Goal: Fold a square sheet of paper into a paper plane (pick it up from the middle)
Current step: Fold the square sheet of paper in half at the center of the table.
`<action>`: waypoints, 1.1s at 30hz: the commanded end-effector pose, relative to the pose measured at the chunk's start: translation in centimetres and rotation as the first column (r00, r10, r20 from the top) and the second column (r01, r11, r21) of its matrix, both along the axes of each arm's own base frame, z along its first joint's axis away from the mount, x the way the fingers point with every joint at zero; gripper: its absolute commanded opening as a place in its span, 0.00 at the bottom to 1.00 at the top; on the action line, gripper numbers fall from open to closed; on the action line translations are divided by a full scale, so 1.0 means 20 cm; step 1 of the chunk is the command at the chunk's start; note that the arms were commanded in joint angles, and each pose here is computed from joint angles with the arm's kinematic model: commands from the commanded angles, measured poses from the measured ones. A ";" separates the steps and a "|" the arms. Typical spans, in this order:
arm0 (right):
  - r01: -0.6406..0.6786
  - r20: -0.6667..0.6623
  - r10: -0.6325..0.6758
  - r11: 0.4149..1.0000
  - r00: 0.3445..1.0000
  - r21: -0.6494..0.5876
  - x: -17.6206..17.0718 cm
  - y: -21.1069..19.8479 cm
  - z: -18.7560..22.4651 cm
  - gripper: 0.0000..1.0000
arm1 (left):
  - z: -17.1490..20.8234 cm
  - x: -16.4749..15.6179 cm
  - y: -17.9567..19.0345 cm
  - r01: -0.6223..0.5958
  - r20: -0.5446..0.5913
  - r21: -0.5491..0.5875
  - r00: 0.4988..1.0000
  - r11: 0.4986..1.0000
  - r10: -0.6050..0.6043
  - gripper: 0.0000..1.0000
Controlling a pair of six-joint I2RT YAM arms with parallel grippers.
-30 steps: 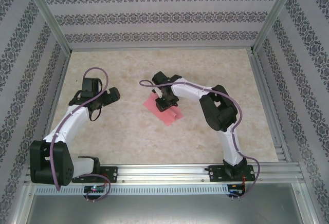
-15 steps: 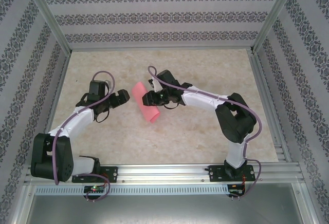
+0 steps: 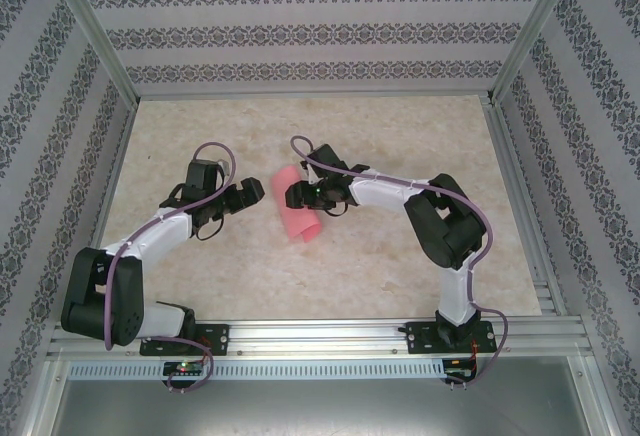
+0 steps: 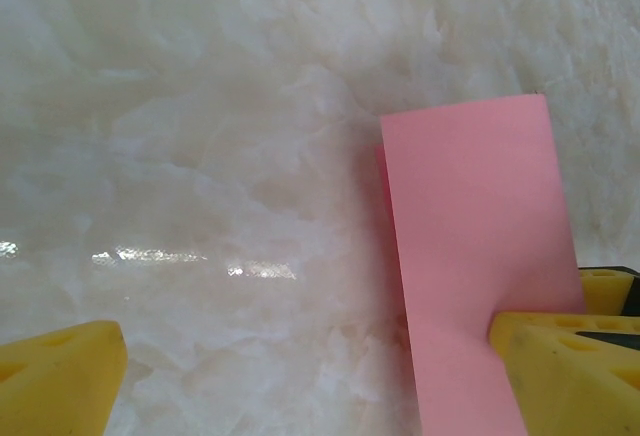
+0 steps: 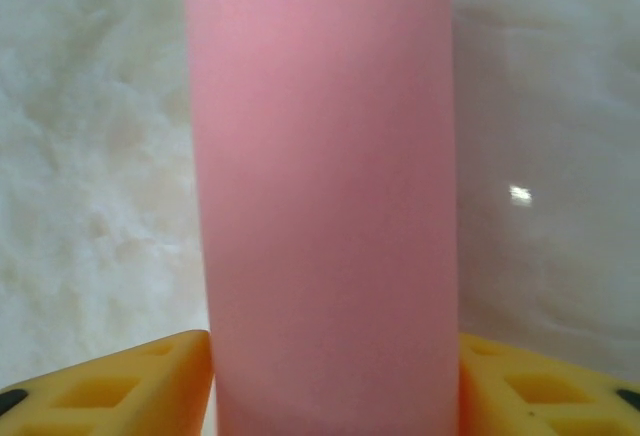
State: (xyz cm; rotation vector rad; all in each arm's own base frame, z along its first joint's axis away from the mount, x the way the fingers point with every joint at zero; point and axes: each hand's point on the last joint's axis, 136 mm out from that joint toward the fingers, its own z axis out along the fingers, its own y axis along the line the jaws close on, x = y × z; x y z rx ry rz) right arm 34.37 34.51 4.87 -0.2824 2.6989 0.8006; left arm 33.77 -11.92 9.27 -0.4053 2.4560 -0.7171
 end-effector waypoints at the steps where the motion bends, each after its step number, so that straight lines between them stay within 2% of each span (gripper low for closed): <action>1: 0.044 0.035 -0.040 0.993 0.999 -0.111 0.03 -0.13 -0.03 0.64 | 0.02 0.03 -0.02 -0.005 0.027 -0.012 1.000 1.000 0.005 0.98; 9: 0.051 0.084 -0.031 0.969 0.996 -0.244 0.05 -0.26 -0.01 0.73 | -0.01 0.02 -0.06 0.016 0.015 -0.010 1.000 1.000 -0.016 0.98; 15: 0.012 0.051 -0.001 0.977 0.999 -0.215 0.04 -0.28 -0.02 0.69 | -0.01 0.02 -0.10 0.032 0.012 -0.017 0.999 0.999 -0.031 0.96; 19: 0.005 0.024 -0.001 0.986 1.000 -0.167 0.04 -0.27 -0.04 0.65 | 0.00 0.03 -0.16 0.033 0.003 -0.067 0.999 0.997 -0.033 0.94; 22: 0.008 0.016 -0.005 0.985 1.000 -0.170 0.04 -0.26 -0.07 0.65 | 0.00 0.04 -0.23 0.064 -0.011 -0.087 0.998 0.994 -0.066 0.89; 26: -0.004 0.005 0.005 0.982 1.000 -0.188 0.03 -0.26 -0.10 0.64 | 0.00 0.07 -0.35 0.119 -0.013 -0.114 0.993 0.986 -0.121 0.79; 33: -0.036 -0.009 0.035 0.967 0.999 -0.254 0.00 -0.27 -0.19 0.65 | -0.04 0.13 -0.45 0.126 -0.012 -0.142 0.992 0.982 -0.129 0.62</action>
